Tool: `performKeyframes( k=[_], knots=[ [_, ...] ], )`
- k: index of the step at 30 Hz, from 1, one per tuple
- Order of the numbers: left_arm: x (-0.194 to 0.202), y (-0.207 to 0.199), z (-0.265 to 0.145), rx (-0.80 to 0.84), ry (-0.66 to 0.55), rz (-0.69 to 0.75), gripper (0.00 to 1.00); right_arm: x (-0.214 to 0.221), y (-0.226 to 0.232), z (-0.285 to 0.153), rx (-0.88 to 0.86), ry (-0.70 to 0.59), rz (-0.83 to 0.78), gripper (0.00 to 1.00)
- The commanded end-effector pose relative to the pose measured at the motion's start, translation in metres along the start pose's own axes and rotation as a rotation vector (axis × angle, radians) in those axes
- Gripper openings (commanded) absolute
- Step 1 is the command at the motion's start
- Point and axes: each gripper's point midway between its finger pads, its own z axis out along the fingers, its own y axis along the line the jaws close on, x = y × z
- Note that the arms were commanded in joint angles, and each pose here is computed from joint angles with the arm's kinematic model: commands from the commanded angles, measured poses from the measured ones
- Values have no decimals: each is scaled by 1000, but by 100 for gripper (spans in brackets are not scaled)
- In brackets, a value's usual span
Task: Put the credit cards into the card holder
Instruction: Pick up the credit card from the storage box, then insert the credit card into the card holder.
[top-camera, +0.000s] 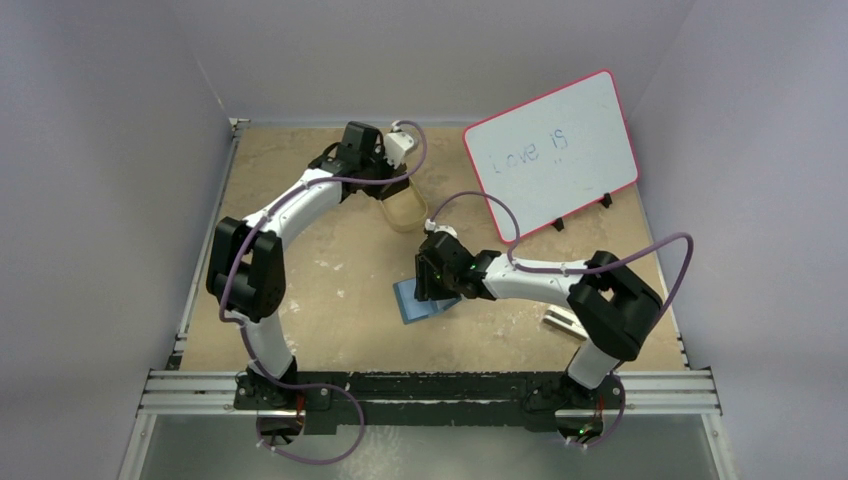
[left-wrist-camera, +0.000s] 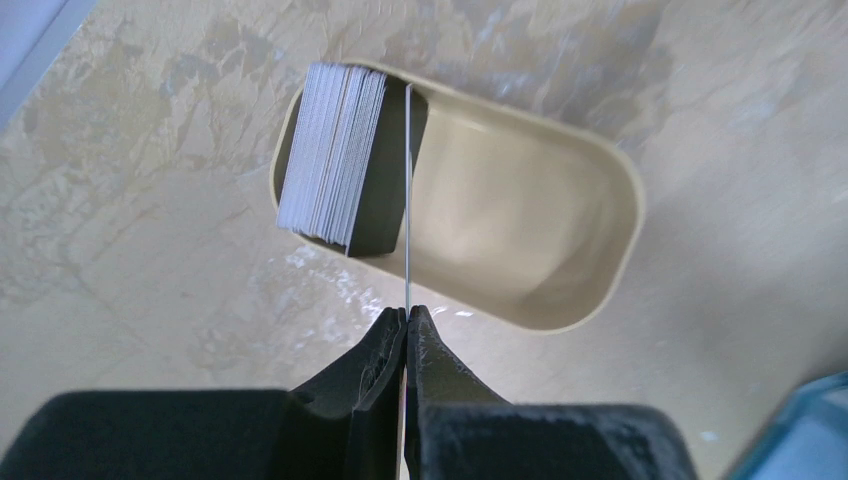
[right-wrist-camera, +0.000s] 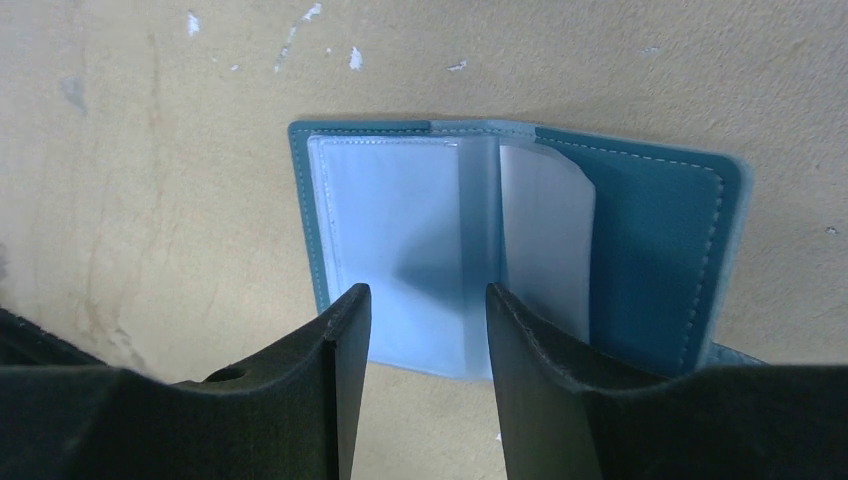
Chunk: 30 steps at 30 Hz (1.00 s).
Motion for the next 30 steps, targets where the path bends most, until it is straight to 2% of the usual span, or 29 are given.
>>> performKeyframes(
  k=[1,5,8,10,11,13,15,18,20,24,30],
  knots=[
    [-52,-10,-35,48,-191,-302,0,-22,18,-16,-134,-65,24,48],
    [-52,-34,-42,127,-197,-595,0,-27,18,-21,-194,-82,66,47],
    [-41,-65,-48,247,-165,-732,0,-31,15,-28,-216,-111,83,47],
    [-38,-83,-58,326,-191,-836,0,-33,11,-32,-232,-123,100,47],
    [-44,-88,-65,363,-248,-870,0,-34,9,-34,-256,-127,114,47],
    [-38,-100,-77,413,-287,-942,0,-36,7,-38,-312,-137,142,46],
    [-25,-107,-81,412,-291,-1007,0,-36,6,-40,-353,-141,164,46],
    [7,-124,-78,428,-223,-1098,0,-34,4,-41,-361,-134,174,46],
    [22,-144,-78,505,-205,-1182,0,-34,5,-43,-385,-144,185,46],
    [25,-162,-94,644,-301,-1360,0,-35,6,-51,-479,-153,228,46],
    [39,-186,-96,710,-303,-1397,0,-38,3,-55,-509,-172,262,47]
  ],
)
